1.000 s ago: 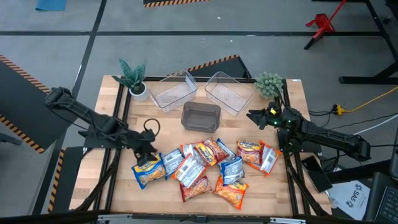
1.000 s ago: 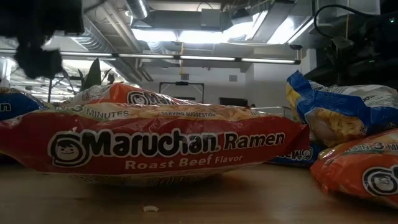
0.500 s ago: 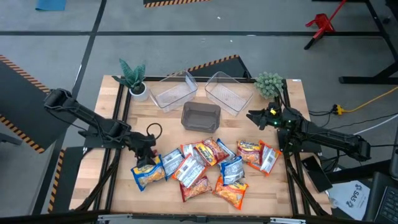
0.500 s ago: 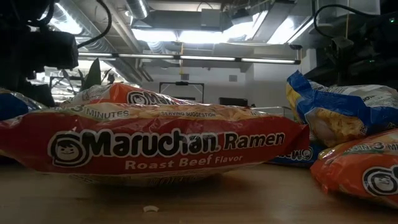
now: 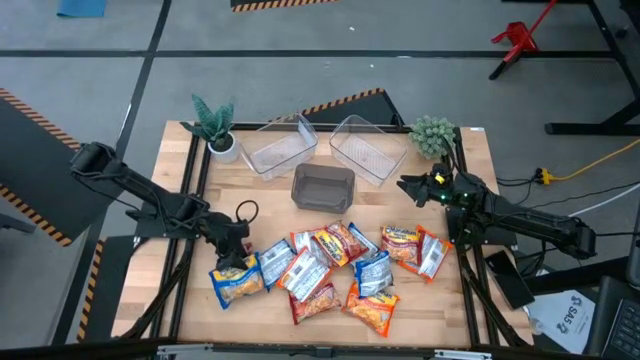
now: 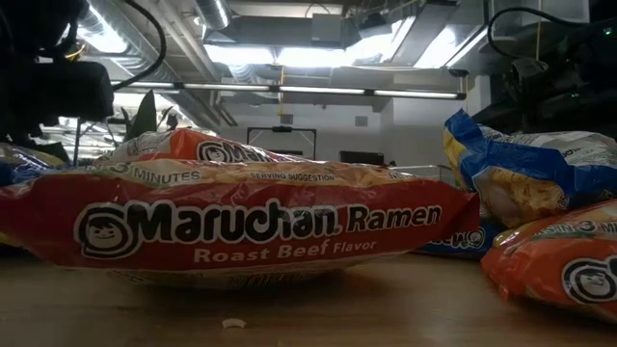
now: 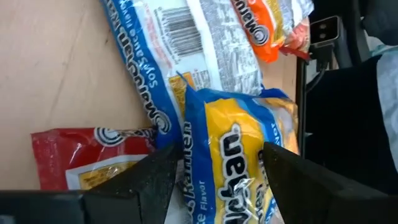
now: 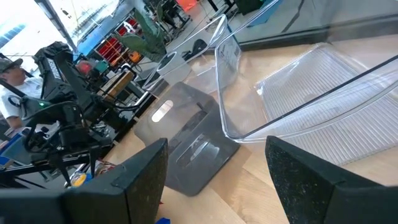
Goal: Sort Maruchan noodles
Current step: Put the blue noodle pack into the left transparent bin
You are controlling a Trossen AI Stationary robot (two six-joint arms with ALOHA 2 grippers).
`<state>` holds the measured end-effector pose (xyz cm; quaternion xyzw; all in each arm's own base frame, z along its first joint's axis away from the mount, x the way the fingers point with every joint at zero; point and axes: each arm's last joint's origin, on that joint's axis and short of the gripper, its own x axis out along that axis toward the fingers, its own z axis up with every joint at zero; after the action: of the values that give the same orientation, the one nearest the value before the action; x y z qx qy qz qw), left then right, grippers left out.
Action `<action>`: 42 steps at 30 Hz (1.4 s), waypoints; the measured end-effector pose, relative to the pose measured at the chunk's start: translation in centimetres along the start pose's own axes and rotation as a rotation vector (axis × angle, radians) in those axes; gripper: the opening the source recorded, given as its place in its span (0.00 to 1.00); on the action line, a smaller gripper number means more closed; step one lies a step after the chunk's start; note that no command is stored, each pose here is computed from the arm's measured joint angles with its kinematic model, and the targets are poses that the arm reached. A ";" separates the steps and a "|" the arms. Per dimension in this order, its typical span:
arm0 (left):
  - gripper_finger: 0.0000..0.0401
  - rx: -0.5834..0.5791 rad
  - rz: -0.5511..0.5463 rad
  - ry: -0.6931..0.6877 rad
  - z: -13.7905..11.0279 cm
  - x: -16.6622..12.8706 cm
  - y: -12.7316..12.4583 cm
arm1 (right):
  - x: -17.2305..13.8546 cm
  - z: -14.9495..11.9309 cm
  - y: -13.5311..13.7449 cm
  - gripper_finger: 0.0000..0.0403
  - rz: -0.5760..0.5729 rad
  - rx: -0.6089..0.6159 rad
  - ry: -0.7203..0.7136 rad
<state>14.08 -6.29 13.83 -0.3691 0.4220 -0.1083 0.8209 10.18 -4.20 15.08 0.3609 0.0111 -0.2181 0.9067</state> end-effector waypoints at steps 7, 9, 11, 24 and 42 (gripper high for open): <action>0.44 -0.007 -0.003 0.006 -0.3 0.6 0.6 | 0.0 0.0 0.0 0.64 -0.004 0.000 0.004; 0.41 -0.005 -0.006 0.000 -0.2 0.8 0.6 | 0.0 -0.1 -0.1 0.64 -0.008 0.000 0.010; 0.38 -0.009 -0.004 0.005 -0.2 1.0 0.6 | 0.0 -0.1 -0.1 0.64 -0.010 -0.001 0.013; 0.14 -0.123 -0.084 -0.038 0.3 1.0 0.0 | 0.0 -0.1 -0.1 0.64 -0.029 -0.001 -0.003; 0.05 -0.369 -0.178 -0.440 3.2 -1.0 -0.7 | 0.0 -0.1 -0.2 0.64 -0.031 -0.001 -0.001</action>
<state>16.04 -4.70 16.11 -0.5623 0.2125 -0.0190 0.7990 10.12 -4.25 14.90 0.3603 0.0165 -0.2321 0.9033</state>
